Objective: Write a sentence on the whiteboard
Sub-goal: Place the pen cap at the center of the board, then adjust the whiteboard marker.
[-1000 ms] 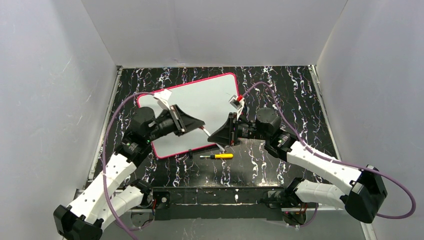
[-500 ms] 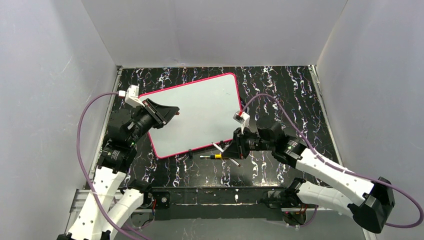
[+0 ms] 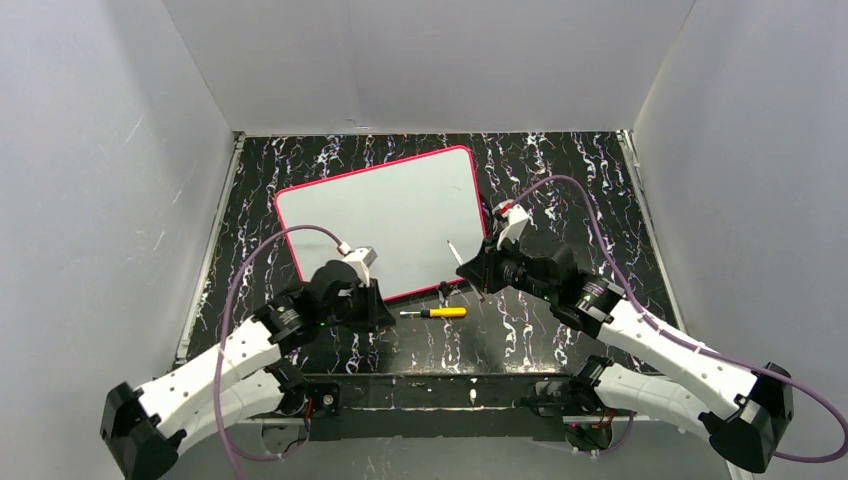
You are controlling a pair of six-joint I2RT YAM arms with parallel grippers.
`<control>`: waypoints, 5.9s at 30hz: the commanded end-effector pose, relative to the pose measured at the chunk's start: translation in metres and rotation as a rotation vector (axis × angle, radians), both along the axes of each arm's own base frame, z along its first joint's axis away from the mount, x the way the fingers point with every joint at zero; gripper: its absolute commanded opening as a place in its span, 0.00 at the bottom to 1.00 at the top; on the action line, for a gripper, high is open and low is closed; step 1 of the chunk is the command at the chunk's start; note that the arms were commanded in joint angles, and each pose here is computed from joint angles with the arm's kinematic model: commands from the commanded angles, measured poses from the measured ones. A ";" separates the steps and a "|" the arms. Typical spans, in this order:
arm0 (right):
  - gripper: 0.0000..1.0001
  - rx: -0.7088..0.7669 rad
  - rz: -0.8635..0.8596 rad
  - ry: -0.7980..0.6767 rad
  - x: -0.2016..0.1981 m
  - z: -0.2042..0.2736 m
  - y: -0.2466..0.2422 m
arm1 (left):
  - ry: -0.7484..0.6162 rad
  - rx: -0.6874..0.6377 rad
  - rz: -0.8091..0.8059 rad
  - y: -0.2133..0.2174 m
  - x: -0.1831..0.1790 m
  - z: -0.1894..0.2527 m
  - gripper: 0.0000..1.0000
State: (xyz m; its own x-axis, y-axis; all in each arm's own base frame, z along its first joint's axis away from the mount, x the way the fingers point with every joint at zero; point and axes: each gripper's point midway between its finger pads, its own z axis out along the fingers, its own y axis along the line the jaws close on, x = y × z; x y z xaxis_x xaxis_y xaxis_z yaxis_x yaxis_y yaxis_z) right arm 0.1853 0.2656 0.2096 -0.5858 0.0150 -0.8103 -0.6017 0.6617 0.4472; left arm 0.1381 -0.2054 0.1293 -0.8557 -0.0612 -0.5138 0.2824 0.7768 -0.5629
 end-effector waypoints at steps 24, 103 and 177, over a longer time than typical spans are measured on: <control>0.01 0.061 -0.043 -0.117 0.011 0.042 -0.003 | -0.147 0.292 -0.144 -0.031 0.014 -0.058 0.64; 0.48 0.205 0.560 0.182 -0.091 0.055 0.044 | -1.160 0.506 -0.889 -0.064 0.003 0.099 0.00; 0.41 0.264 0.523 0.168 -0.079 0.049 0.056 | -1.062 0.437 -0.885 -0.064 -0.005 0.100 0.00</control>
